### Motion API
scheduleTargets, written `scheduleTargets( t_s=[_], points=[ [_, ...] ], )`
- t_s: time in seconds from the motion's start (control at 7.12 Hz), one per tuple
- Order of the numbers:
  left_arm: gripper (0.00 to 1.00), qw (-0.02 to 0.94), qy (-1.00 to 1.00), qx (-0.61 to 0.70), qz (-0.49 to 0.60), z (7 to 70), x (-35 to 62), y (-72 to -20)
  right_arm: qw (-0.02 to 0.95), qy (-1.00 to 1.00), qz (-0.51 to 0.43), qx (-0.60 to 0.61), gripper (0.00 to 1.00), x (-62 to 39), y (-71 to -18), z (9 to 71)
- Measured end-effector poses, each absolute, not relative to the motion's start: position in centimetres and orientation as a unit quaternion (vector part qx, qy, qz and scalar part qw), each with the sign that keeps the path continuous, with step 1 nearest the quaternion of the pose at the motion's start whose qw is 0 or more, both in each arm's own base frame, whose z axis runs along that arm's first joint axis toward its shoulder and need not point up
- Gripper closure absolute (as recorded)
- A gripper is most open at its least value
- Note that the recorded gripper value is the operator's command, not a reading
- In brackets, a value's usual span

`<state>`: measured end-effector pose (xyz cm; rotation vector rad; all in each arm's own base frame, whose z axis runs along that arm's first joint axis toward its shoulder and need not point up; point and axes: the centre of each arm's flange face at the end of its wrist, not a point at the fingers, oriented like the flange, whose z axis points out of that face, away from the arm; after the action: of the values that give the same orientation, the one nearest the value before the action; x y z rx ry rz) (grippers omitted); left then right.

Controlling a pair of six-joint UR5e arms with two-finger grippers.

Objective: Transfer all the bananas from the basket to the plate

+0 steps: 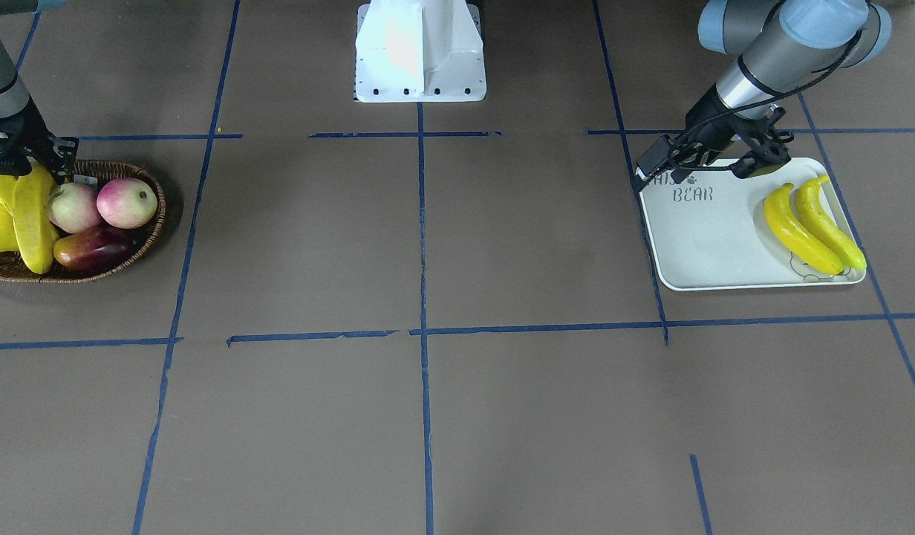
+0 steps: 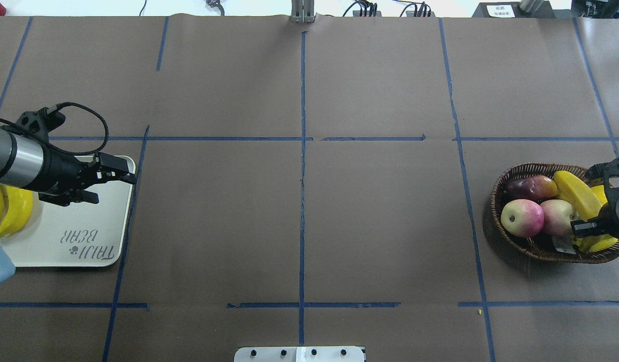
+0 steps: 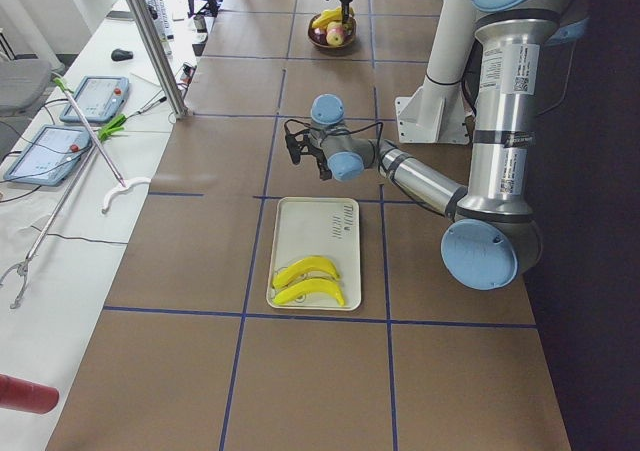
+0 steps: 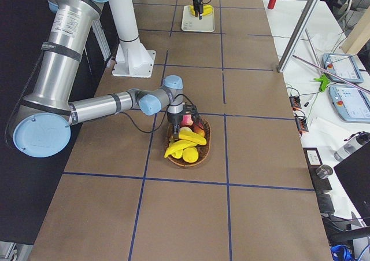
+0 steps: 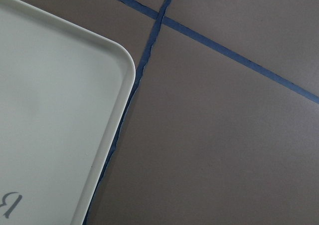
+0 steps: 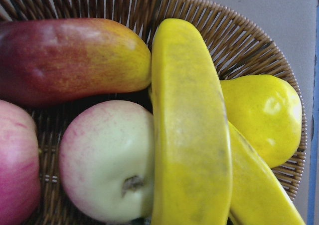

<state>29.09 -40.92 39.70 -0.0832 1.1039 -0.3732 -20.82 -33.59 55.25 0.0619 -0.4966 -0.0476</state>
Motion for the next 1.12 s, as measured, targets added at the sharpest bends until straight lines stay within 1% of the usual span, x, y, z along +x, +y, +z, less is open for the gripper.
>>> scheduleTargets(
  t_s=[0.14, 0.28, 0.56, 0.7, 0.84, 1.12],
  points=[
    [0.00, 0.834, 0.521, -0.039, -0.176, 39.7, 29.1, -40.9, 0.968, -0.246, -0.024, 0.031, 0.83, -20.9, -33.6, 55.2],
    [0.00, 0.834, 0.521, -0.039, -0.176, 39.7, 29.0, -40.8, 0.968, -0.248, -0.024, 0.033, 0.83, -20.8, -33.6, 55.0],
    [0.00, 0.834, 0.522, -0.039, -0.176, 39.6, 28.9, -40.8, 0.964, -0.259, -0.022, 0.047, 0.92, -20.1, -33.5, 53.1],
    [0.00, 0.834, 0.522, -0.038, -0.176, 39.6, 28.8, -40.7, 0.961, -0.269, -0.017, 0.059, 0.93, -19.1, -33.3, 51.3],
    [0.00, 0.834, 0.522, -0.038, -0.176, 39.6, 28.8, -40.7, 0.956, -0.282, -0.012, 0.075, 0.99, -18.1, -33.2, 49.1],
    [0.00, 0.833, 0.524, -0.037, -0.175, 39.4, 28.9, -40.8, 0.942, -0.321, -0.013, 0.103, 0.99, -17.7, -33.3, 44.7]
  ],
)
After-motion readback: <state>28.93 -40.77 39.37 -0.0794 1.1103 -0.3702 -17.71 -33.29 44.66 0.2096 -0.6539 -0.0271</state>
